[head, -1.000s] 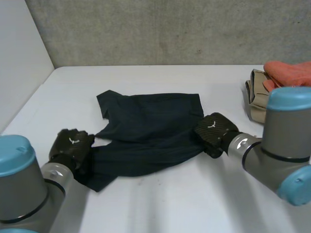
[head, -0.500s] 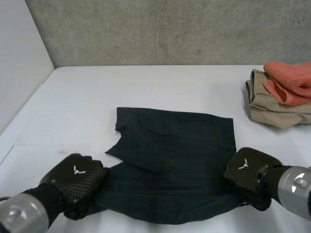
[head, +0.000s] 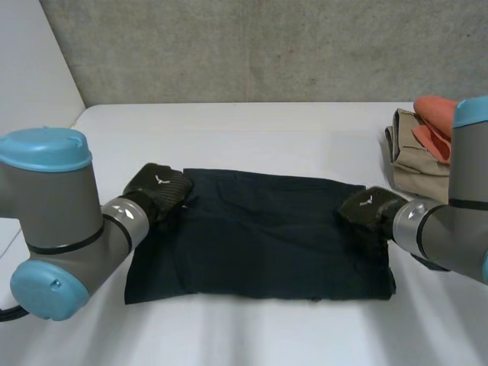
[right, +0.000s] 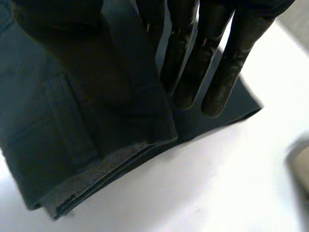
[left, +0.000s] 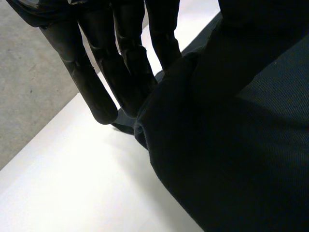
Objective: Fold the laundry.
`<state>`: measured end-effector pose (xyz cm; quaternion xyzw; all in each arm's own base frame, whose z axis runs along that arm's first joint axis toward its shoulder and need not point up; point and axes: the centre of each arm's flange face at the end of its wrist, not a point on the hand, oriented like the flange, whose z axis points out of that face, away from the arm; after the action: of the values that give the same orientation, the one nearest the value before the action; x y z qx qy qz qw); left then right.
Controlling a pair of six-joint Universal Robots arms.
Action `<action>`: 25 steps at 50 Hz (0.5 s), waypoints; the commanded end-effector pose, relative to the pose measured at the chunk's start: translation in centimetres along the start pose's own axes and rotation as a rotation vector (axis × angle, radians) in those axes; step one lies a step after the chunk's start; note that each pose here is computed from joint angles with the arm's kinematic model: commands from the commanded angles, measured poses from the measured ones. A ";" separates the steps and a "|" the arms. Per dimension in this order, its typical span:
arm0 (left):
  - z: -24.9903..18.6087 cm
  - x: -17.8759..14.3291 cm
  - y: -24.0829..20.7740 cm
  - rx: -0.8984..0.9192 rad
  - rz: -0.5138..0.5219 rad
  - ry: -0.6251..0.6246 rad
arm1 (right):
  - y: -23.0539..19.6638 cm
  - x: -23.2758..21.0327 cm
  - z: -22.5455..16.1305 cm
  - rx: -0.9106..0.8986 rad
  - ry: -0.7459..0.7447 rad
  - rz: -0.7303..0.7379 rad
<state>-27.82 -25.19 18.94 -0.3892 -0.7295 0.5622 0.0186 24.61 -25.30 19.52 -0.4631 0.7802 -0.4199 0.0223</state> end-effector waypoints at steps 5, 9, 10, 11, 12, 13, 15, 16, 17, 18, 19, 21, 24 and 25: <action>-2.1 0.8 -0.1 -0.018 0.013 0.015 | 0.8 -0.6 -0.4 -0.112 -0.081 -0.003; -2.9 0.7 -0.4 -0.003 0.013 0.007 | 0.7 -0.5 -0.2 -0.114 -0.083 -0.006; -3.0 0.6 -0.4 -0.001 0.013 0.005 | 0.6 -0.4 -0.3 -0.115 -0.084 -0.006; -3.1 0.6 -0.5 0.001 0.013 0.004 | 0.5 -0.4 -0.4 -0.117 -0.086 -0.005; -3.2 0.5 -0.5 0.003 0.013 0.001 | 0.4 -0.3 -0.7 -0.128 -0.094 -0.001; -3.2 0.5 -0.5 0.003 0.013 0.001 | 0.4 -0.4 -0.8 -0.132 -0.101 -0.001; -3.2 0.5 -0.6 0.003 0.013 0.001 | 0.2 -0.4 -1.2 -0.144 -0.115 0.001; -3.1 0.5 -0.6 0.004 0.014 -0.001 | 0.1 -0.4 -1.6 -0.156 -0.131 0.008; -3.1 0.4 -0.6 0.003 0.015 -0.002 | -0.1 -0.5 -1.9 -0.157 -0.141 0.009; -3.0 0.3 -0.5 0.002 0.015 -0.004 | -0.2 -0.5 -2.1 -0.161 -0.150 0.013; -2.9 0.2 -0.5 0.000 0.017 -0.007 | -0.2 -0.4 -2.3 -0.164 -0.157 0.019; -2.7 -0.1 -0.5 -0.001 0.029 -0.016 | -0.7 -0.2 -3.0 -0.157 -0.171 0.029; -2.4 -0.2 -0.2 -0.010 0.051 -0.017 | -1.2 0.2 -3.9 -0.133 -0.174 0.039; -2.3 -0.3 -0.2 -0.013 0.057 -0.019 | -1.2 0.4 -4.0 -0.131 -0.169 0.047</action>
<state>-26.83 -22.83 20.36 -0.3953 -0.7246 0.5644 0.0081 24.00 -23.61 21.46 -0.4865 0.8105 -0.3220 0.0524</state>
